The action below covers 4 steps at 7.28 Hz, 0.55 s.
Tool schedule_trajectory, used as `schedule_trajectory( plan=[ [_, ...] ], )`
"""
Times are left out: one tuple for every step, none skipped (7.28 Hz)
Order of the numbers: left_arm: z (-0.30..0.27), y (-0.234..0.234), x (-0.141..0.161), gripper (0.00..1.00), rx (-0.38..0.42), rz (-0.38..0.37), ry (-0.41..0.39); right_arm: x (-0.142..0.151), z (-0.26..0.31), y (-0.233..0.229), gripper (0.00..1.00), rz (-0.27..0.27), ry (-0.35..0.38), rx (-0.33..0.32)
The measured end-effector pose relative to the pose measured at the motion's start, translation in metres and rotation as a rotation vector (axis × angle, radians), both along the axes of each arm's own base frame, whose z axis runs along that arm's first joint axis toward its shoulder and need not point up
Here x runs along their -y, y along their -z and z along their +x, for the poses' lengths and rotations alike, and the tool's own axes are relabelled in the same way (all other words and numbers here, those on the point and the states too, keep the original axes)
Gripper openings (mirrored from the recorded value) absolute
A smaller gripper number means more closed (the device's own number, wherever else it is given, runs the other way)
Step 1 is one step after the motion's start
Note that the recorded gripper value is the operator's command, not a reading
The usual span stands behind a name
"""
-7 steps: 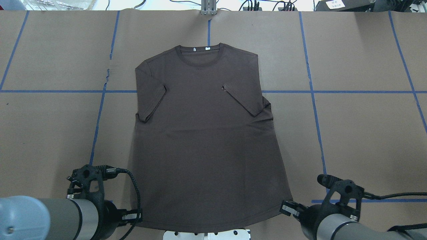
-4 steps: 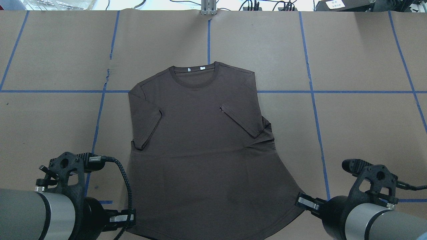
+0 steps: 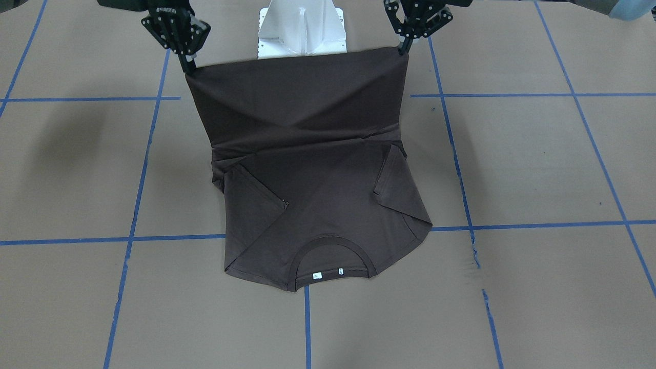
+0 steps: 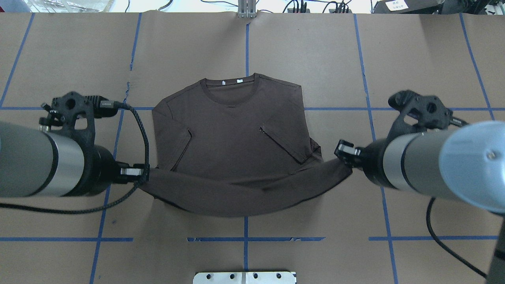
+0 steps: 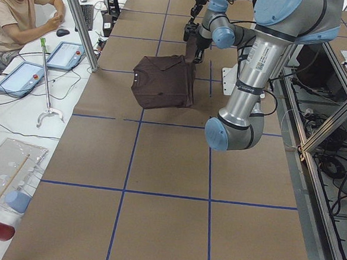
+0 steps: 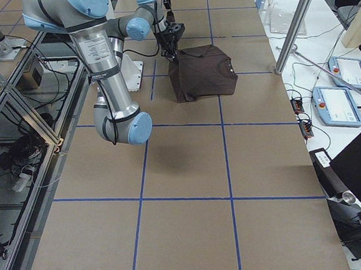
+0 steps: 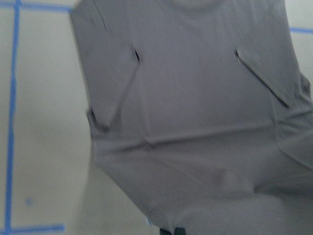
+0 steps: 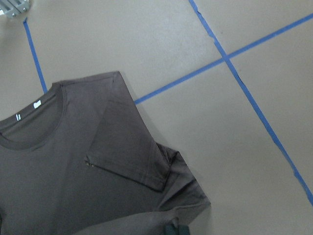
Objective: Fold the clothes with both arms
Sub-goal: 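Lift the hem with both grippers and fold it toward the collar, then lay the hem down near the collar and open both grippers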
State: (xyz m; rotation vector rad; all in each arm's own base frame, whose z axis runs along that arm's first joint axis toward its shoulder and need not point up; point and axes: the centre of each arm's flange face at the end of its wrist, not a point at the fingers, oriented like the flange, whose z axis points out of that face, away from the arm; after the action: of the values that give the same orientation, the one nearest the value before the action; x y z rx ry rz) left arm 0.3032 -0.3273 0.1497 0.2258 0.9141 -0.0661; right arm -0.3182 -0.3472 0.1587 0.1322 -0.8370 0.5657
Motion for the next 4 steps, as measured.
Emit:
schedule_trajectory(
  plan=[
    [0.004,-0.002,0.025,0.00,0.026,0.011,0.019,0.034,-0.010,-0.001,0.00,0.004,-0.021,-0.017],
    [0.010,-0.006,0.052,0.00,0.046,0.026,0.036,0.065,-0.023,-0.007,0.00,0.016,-0.038,-0.021],
    [0.018,-0.015,0.079,0.00,0.059,0.035,0.055,0.092,-0.039,-0.015,0.00,0.027,-0.052,-0.016],
    [0.029,-0.029,0.107,0.00,0.069,0.045,0.070,0.118,-0.057,-0.024,0.00,0.036,-0.062,-0.014]
  ],
)
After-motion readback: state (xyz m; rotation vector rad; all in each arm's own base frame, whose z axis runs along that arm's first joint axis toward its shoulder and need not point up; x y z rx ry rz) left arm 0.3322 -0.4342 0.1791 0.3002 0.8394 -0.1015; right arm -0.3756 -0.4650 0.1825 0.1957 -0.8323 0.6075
